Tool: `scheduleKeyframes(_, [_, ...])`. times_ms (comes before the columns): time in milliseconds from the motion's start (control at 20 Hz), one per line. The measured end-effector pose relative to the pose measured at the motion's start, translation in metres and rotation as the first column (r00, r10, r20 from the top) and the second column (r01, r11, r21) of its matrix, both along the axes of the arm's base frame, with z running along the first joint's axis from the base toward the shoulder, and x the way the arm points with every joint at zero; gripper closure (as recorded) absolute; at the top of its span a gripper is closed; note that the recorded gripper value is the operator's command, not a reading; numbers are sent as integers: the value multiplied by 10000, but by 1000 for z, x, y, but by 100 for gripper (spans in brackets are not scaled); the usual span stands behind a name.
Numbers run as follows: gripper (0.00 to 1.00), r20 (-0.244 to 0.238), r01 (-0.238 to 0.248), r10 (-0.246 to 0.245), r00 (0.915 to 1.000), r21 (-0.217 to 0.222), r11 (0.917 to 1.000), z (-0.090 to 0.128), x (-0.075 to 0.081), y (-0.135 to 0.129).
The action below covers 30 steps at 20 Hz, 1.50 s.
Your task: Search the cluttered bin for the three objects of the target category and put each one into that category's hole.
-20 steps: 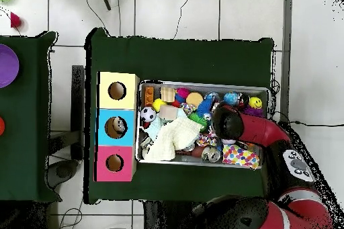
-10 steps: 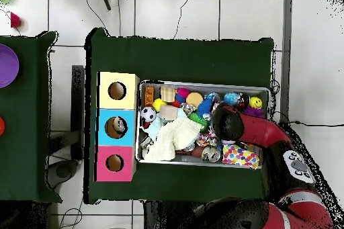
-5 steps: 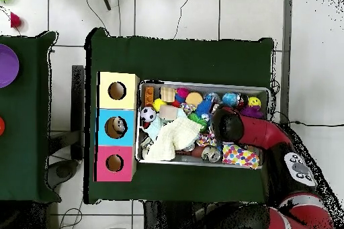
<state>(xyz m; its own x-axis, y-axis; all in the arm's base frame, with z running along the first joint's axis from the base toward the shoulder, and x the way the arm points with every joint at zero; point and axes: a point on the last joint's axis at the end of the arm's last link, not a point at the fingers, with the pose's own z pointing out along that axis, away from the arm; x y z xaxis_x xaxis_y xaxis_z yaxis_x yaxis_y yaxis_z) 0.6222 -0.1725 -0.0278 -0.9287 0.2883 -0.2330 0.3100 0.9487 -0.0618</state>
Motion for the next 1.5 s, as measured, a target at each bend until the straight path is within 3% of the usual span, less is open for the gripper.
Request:
scheduleKeyframes(650, [100, 233, -272, 276, 9993, -182, 9995, 25, 8, 13])
scheduleKeyframes(900, [100, 412, -433, 447, 9982, -343, 9985, 46, 18, 19])
scheduleKeyframes(950, [100, 433, -508, 526, 9977, -417, 9978, 58, 23, 23])
scheduleKeyframes(1500, [100, 396, -896, 925, 9949, -703, 9935, 120, 35, 57])
